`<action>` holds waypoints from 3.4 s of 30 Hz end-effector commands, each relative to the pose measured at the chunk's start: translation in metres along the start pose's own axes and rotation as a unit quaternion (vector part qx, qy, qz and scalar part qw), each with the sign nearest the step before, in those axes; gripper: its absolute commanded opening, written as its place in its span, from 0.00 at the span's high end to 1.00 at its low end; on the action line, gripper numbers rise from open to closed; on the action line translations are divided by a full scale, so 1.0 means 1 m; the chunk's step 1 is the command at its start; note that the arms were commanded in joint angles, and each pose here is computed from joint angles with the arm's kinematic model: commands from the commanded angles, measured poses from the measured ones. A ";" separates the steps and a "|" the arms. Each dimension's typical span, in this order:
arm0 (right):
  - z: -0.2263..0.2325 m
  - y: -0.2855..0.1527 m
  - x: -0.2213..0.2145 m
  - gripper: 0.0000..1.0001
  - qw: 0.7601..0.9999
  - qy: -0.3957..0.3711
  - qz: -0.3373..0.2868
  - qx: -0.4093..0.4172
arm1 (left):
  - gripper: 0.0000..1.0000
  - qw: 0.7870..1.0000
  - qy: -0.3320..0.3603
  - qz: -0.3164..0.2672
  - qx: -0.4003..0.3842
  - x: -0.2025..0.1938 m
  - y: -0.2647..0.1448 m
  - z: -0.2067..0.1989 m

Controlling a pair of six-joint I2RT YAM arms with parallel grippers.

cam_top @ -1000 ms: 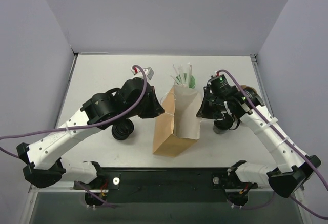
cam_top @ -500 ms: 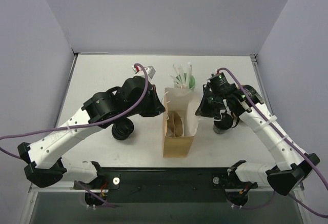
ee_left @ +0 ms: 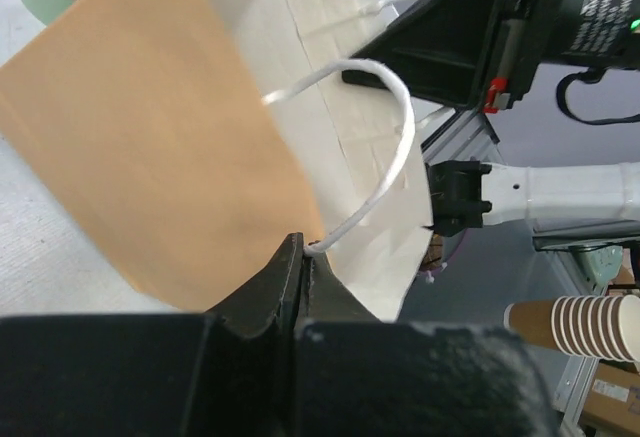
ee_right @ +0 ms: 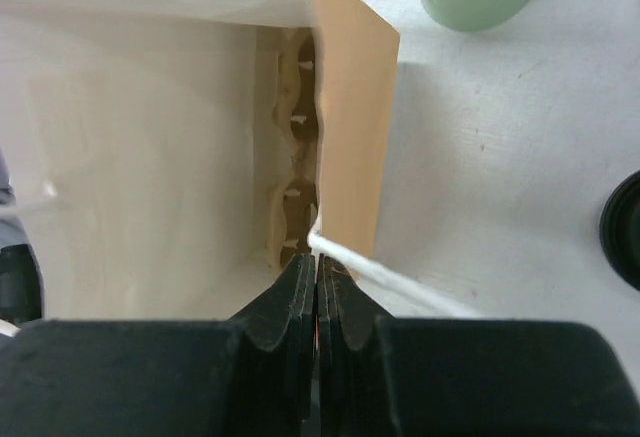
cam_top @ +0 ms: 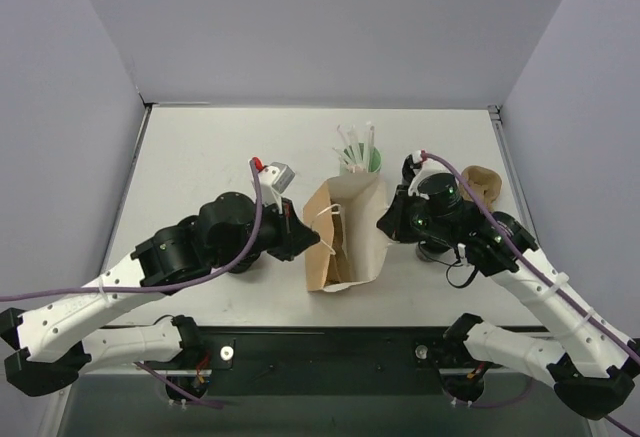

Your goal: Pack the takeout coffee

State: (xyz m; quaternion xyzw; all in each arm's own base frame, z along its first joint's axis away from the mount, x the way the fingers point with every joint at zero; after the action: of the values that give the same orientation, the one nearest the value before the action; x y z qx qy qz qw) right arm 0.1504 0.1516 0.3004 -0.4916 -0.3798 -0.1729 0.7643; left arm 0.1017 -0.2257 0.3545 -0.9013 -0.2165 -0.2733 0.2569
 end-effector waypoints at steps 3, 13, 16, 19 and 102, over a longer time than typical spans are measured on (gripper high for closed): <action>-0.001 -0.006 0.028 1.00 0.995 -0.043 -0.088 -0.016 | 1.00 0.998 0.014 0.000 -0.067 -0.001 0.012 -0.013; -0.002 0.003 0.026 1.00 0.996 0.057 -0.002 -0.066 | 1.00 0.999 0.023 -0.033 -0.016 0.027 0.009 -0.015; 0.006 -0.030 0.076 1.00 0.995 0.062 -0.047 -0.056 | 1.00 0.996 0.033 -0.076 -0.037 0.065 -0.008 -0.053; 0.009 -0.049 0.097 1.00 0.995 0.065 -0.053 -0.060 | 1.00 0.997 0.032 -0.071 0.005 0.065 -0.007 -0.048; 0.017 -0.010 0.066 0.97 0.947 -0.283 0.070 0.134 | 0.27 0.992 0.100 -0.025 0.077 0.085 -0.028 -0.027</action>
State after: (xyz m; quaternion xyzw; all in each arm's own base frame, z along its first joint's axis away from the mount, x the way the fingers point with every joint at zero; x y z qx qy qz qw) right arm 0.1850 0.1775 0.3430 -0.4309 -0.5119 0.0770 0.7391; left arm 0.1470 -0.1806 0.4476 -0.8097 -0.3317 -0.3414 0.3432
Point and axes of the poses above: each gripper's point midway between its finger pads, its own y axis out along the fingers, its own z axis along the line the jaws close on, x = y × z, the point moved 8 cm from there along -y, back along the fingers, and after that the axes turned 14 degrees about -y, right-handed, at the moved point
